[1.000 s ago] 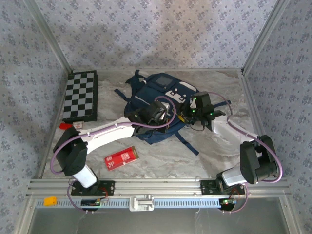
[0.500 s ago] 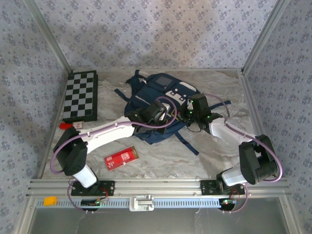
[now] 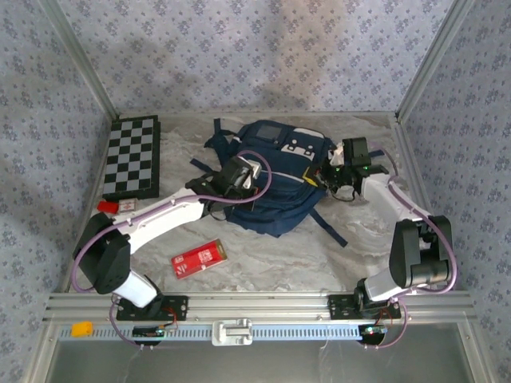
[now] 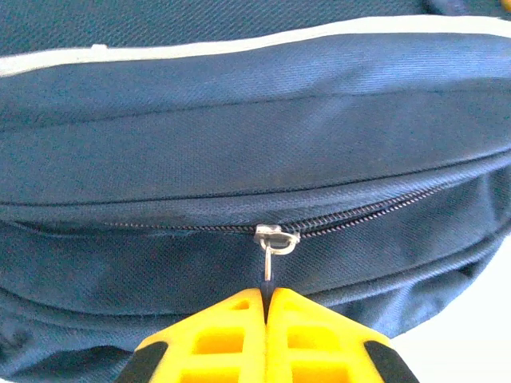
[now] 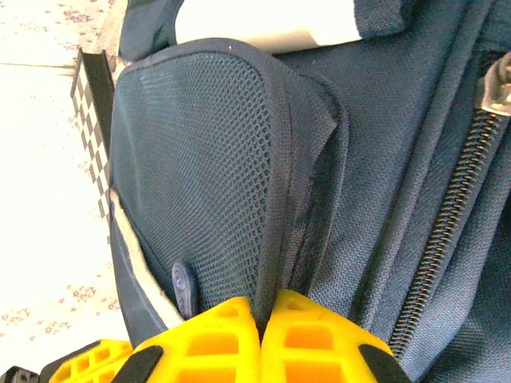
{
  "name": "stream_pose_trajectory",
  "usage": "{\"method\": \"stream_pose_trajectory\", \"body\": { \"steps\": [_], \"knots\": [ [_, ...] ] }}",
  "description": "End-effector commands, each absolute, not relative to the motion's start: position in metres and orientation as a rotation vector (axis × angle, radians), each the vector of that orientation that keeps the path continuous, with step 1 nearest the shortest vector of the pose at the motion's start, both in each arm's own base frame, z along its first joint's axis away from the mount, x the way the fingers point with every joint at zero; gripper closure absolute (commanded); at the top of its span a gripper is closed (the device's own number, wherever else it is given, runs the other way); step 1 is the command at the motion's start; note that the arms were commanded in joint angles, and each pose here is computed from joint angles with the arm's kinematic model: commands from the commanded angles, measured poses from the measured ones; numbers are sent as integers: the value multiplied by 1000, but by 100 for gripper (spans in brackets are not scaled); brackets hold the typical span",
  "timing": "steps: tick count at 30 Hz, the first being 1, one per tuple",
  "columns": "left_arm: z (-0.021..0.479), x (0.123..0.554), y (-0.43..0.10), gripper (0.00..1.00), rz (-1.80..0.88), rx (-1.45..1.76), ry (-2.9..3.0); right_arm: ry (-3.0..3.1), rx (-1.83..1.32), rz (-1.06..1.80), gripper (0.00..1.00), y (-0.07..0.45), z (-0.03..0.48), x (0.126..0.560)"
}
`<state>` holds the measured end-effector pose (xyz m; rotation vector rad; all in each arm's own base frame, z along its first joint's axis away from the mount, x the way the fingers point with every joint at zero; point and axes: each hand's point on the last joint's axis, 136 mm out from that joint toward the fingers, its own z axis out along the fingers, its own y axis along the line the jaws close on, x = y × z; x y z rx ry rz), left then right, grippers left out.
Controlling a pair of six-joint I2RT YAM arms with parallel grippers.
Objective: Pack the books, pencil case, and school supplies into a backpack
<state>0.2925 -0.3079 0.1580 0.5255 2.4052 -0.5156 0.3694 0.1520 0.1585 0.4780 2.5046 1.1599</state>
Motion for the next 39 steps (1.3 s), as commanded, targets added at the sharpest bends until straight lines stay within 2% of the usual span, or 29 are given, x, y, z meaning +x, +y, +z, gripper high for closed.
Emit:
{"method": "stream_pose_trajectory", "body": {
  "steps": [1,5,8,10,13,18,22,33,35,39],
  "knots": [
    [166,275,-329,100,-594,616,2387,2407,356,1182,85,148,187,397],
    [175,273,-357,100,-628,649,2364,2436,370,1149,60,146,188,380],
    [176,270,-369,100,-662,675,2356,2502,388,1063,49,128,174,353],
    [177,268,-375,100,-678,687,2351,2492,488,1084,46,115,164,339],
    [179,266,-384,100,-735,677,2360,2411,501,1246,44,129,175,324],
    [182,263,-401,100,-771,713,2350,2377,575,1332,43,141,169,310],
    [185,258,-414,100,-786,744,2333,2320,652,1378,52,145,162,316],
    [183,256,-403,100,-688,785,2335,2339,644,1230,96,117,164,340],
    [179,257,-392,100,-637,792,2348,2326,649,1225,100,108,165,348],
    [167,255,-364,100,-582,803,2366,2323,638,1200,100,91,171,363]
  ]
}}
